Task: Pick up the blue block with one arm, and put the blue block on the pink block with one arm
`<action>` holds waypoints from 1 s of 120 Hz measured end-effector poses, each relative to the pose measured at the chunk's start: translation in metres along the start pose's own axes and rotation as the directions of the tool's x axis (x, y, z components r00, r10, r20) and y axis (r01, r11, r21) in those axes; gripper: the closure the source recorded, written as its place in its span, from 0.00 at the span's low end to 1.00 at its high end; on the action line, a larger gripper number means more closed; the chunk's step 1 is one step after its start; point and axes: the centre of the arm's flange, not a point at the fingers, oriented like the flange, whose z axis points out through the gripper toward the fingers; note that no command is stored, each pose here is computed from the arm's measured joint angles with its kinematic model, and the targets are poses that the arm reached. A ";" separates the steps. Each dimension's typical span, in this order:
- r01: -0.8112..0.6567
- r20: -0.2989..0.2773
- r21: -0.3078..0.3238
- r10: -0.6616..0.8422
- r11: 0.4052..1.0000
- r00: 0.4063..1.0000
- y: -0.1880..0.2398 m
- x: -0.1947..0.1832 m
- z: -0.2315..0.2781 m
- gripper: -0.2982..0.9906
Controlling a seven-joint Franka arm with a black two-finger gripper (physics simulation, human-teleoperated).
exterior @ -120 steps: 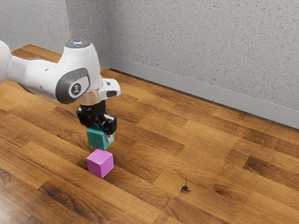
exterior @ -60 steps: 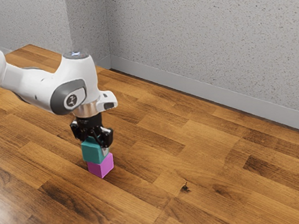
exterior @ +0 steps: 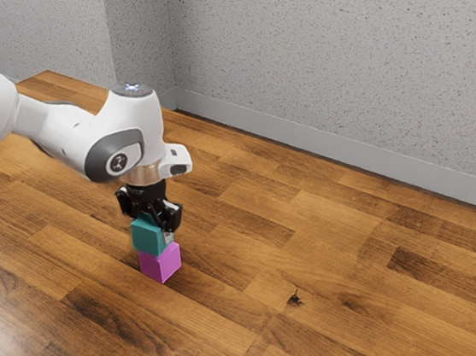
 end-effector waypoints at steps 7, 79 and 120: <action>0.002 -0.003 -0.001 -0.002 1.000 1.000 -0.001 0.004 0.001 0.49; -0.001 -0.011 -0.020 0.001 1.000 1.000 0.005 0.007 0.003 0.32; -0.020 -0.283 -0.072 -0.001 0.997 0.959 0.023 0.010 -0.224 0.25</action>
